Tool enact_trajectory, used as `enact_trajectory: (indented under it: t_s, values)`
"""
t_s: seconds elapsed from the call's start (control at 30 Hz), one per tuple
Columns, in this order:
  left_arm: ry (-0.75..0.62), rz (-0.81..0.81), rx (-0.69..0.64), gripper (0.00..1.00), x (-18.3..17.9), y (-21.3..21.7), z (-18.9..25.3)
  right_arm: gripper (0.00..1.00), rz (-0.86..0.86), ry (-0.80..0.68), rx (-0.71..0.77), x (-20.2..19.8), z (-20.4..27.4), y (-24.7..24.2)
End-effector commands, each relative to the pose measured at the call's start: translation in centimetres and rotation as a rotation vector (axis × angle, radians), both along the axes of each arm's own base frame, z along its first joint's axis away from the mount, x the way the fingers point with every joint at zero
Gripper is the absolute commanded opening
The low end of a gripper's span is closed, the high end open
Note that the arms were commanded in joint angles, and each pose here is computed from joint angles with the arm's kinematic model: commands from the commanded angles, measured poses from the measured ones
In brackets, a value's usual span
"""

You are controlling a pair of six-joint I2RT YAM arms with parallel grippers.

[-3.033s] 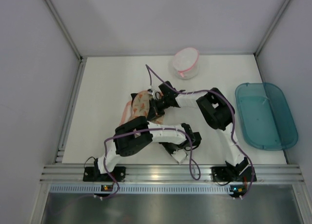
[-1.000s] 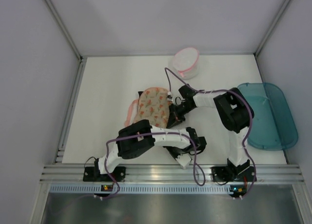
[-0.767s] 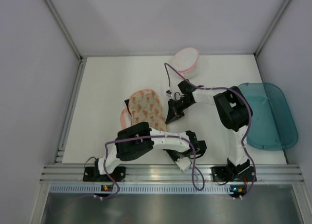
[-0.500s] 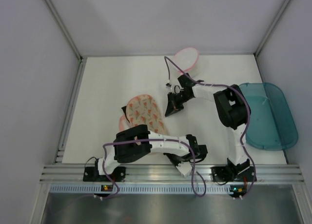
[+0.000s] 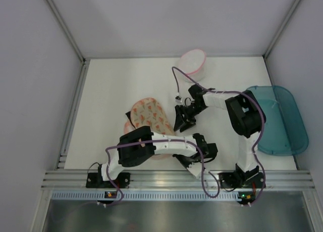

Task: Place the bra in the laundry bag and zip it closed
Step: Zip the laundry bag at the center of the board.

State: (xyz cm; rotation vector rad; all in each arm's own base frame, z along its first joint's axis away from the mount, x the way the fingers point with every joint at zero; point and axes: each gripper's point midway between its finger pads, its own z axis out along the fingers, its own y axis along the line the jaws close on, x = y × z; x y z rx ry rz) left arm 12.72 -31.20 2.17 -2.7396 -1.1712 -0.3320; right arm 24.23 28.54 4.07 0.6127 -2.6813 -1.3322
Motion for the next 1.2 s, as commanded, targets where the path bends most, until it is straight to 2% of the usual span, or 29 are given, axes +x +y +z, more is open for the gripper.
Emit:
enact_trajectory:
  t_s: [0.0,0.1,0.23,0.33,0.43,0.5,0.53,0.57,0.63,0.67,0.7,0.73,0.77,0.83,0.87,0.93,0.97,1.03,1.07,1.1,1.17]
  values:
    - [-0.034,-0.003,-0.076,0.00,0.9,-1.5,2.0,0.62,0.049,0.043,0.070,-1.8,1.2,0.5]
    - [-0.044,0.002,-0.094,0.00,1.4,-1.6,2.2,0.59,0.067,0.071,0.089,-2.8,0.9,0.8]
    - [-0.061,0.004,-0.144,0.00,1.9,-2.3,2.7,0.50,0.082,0.113,0.110,-3.8,0.6,1.2]
    - [-0.080,0.001,-0.202,0.00,2.2,-3.2,3.3,0.29,0.084,0.136,0.135,-4.0,0.8,1.7]
    - [-0.098,-0.010,-0.265,0.00,2.5,-4.1,3.7,0.15,0.088,0.155,0.155,-4.2,1.0,1.9]
    - [-0.098,-0.016,-0.315,0.01,2.5,-4.6,4.7,0.01,0.091,0.163,0.169,-4.3,1.2,2.0]
    - [-0.105,-0.016,-0.345,0.06,2.6,-5.0,4.8,0.00,0.091,0.162,0.175,-4.2,1.4,2.1]
    - [-0.117,-0.012,-0.380,0.22,2.7,-5.2,5.6,0.00,0.087,0.157,0.181,-4.1,1.5,2.2]
    - [-0.128,-0.005,-0.414,0.36,2.7,-5.3,6.2,0.00,0.075,0.148,0.188,-3.9,1.7,2.4]
    - [-0.135,0.013,-0.462,0.58,2.7,-5.6,7.3,0.00,0.059,0.158,0.185,-3.7,1.8,2.5]
    - [-0.138,0.027,-0.495,0.74,2.7,-5.8,8.2,0.00,0.053,0.135,0.198,-3.2,2.0,2.7]
    - [-0.125,0.035,-0.520,0.76,2.4,-5.8,8.6,0.00,0.046,0.134,0.200,-3.1,2.0,2.9]
    - [-0.128,0.062,-0.599,0.77,2.3,-6.1,10.6,0.00,0.029,0.148,0.195,-3.0,2.1,3.0]
    - [-0.112,0.095,-0.666,0.98,1.9,-5.8,12.1,0.00,0.011,0.127,0.203,-2.3,2.0,3.5]
    - [-0.112,0.144,-0.762,0.98,1.9,-5.7,14.4,0.00,-0.015,0.145,0.189,-2.2,1.8,3.6]
    - [-0.129,0.225,-0.869,0.98,2.4,-4.5,17.0,0.00,-0.041,0.108,0.208,-1.3,1.8,4.0]
    - [-0.134,0.305,-0.912,0.98,3.0,-4.0,17.7,0.00,-0.075,0.136,0.204,-1.1,2.0,4.3]
    - [-0.165,0.456,-1.008,0.98,6.0,-1.9,19.9,0.00,-0.117,0.101,0.234,-0.2,2.1,4.7]
    - [-0.120,0.554,-1.047,0.98,6.6,-1.3,20.3,0.00,-0.163,0.136,0.221,0.1,2.2,4.9]
    - [-0.145,0.685,-1.079,0.98,9.7,0.9,20.9,0.00,-0.185,0.131,0.227,0.5,2.1,4.9]
    - [-0.172,0.872,-1.148,0.98,12.2,3.5,21.6,0.00,-0.230,0.138,0.244,1.4,2.7,5.4]
